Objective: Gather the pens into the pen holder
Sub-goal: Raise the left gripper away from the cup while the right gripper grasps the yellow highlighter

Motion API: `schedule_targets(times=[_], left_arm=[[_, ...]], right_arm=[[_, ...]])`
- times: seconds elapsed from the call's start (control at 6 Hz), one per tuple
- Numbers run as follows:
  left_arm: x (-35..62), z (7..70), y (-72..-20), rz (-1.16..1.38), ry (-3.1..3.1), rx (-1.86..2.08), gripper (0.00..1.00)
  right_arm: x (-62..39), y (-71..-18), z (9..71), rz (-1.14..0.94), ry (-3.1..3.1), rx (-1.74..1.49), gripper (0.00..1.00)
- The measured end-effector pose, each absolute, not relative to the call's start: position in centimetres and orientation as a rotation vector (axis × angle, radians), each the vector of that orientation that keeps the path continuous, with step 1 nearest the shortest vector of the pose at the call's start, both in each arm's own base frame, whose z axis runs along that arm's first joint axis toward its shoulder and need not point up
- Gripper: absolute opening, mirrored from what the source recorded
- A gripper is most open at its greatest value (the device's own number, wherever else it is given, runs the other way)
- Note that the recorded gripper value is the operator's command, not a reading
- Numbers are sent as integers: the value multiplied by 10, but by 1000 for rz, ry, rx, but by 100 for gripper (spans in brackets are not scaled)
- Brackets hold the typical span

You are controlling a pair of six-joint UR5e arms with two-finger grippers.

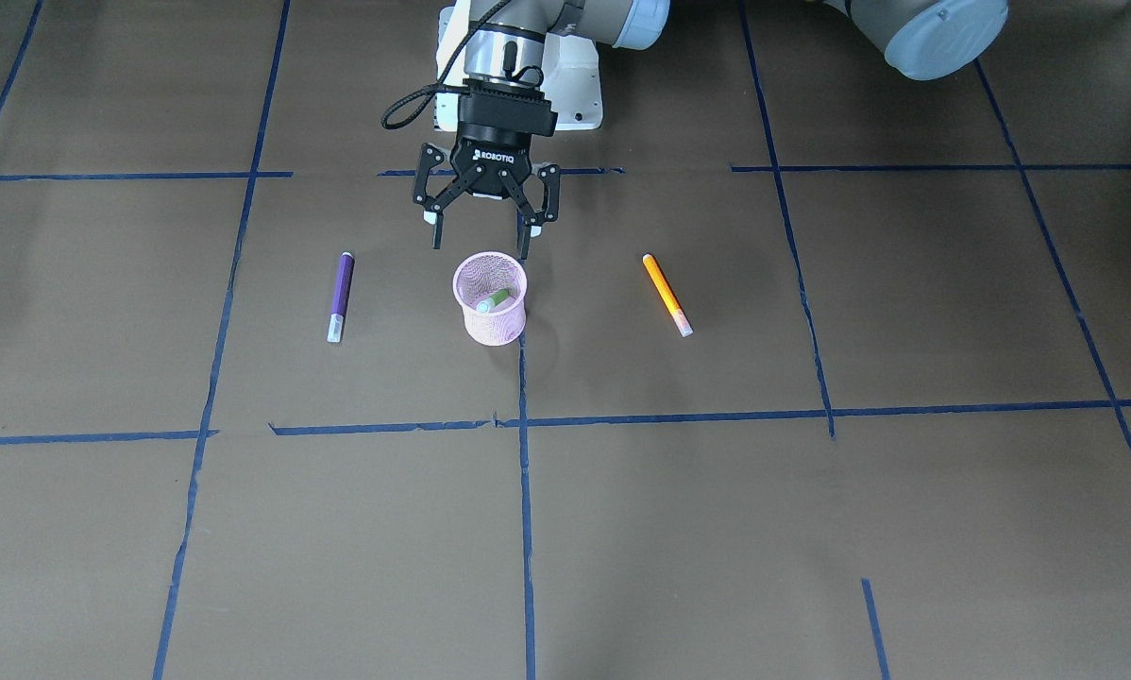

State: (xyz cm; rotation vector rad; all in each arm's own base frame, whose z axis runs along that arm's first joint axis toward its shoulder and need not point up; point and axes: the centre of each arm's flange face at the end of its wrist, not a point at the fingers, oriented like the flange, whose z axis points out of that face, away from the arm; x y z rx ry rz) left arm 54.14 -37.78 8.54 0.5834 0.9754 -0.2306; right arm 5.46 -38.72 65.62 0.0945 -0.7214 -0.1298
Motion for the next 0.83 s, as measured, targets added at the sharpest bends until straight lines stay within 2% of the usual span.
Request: schedule_targets(times=[0.5,0.83], left_arm=[[444,138,-413,117,818,344,100],[382,172,-448,289,799,298,100]], right_arm=[[54,-386,655,-131,-729,97,100],[54,-380,694,-111,-728,94,98]])
